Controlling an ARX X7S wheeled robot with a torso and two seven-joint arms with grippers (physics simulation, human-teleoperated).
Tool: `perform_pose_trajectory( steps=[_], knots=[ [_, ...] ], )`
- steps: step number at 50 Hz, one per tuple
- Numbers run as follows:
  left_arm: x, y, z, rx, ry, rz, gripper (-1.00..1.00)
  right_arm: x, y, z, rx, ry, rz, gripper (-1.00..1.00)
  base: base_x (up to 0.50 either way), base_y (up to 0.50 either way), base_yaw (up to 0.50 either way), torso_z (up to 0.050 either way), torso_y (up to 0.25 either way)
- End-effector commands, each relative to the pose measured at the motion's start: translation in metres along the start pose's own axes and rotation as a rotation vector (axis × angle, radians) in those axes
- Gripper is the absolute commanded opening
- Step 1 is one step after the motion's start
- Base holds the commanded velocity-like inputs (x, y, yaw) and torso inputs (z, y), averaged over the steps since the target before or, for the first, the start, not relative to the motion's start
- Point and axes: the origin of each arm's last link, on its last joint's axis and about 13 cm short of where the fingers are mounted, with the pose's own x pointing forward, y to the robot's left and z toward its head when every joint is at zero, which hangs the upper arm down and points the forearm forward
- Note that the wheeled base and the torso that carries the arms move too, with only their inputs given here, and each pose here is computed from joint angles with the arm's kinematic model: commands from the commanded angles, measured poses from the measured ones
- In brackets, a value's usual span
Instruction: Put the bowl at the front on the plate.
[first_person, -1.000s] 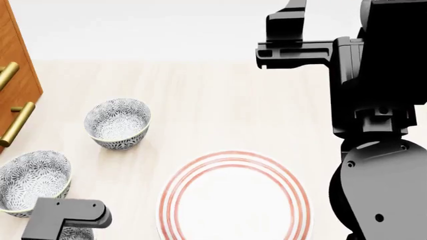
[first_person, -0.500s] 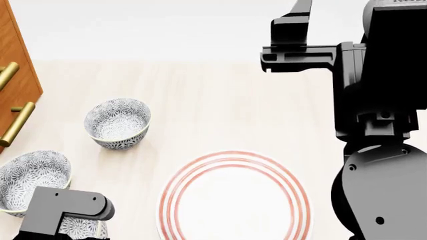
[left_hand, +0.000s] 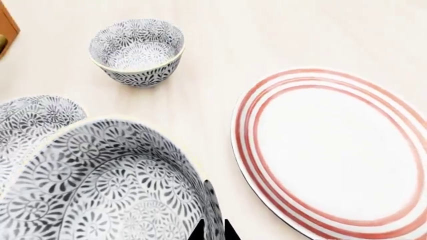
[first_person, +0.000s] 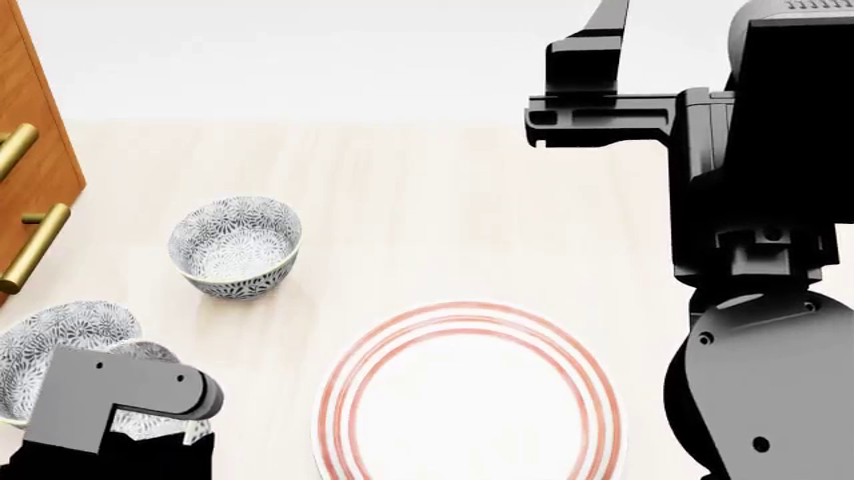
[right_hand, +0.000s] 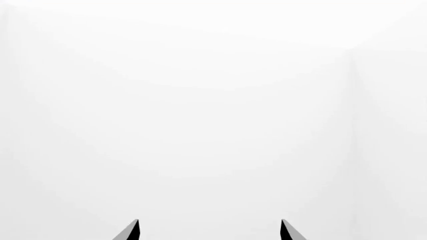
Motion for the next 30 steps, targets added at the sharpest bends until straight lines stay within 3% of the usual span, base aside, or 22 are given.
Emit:
perform_pose_trajectory(
  steps=[1,30],
  knots=[
    [-0.001,0.001,0.006,0.022,-0.07,0.018,-1.0,0.001,0.0,-0.001,0.0,0.001,0.001,1.0,0.0,0.0,0.0,0.0,0.0],
    [0.002,0.003,0.023,0.124,-0.236,0.033,-1.0,0.002,0.001,0.0,0.012,-0.005,0.0,1.0,0.0,0.0,0.0,0.0,0.0]
  ],
)
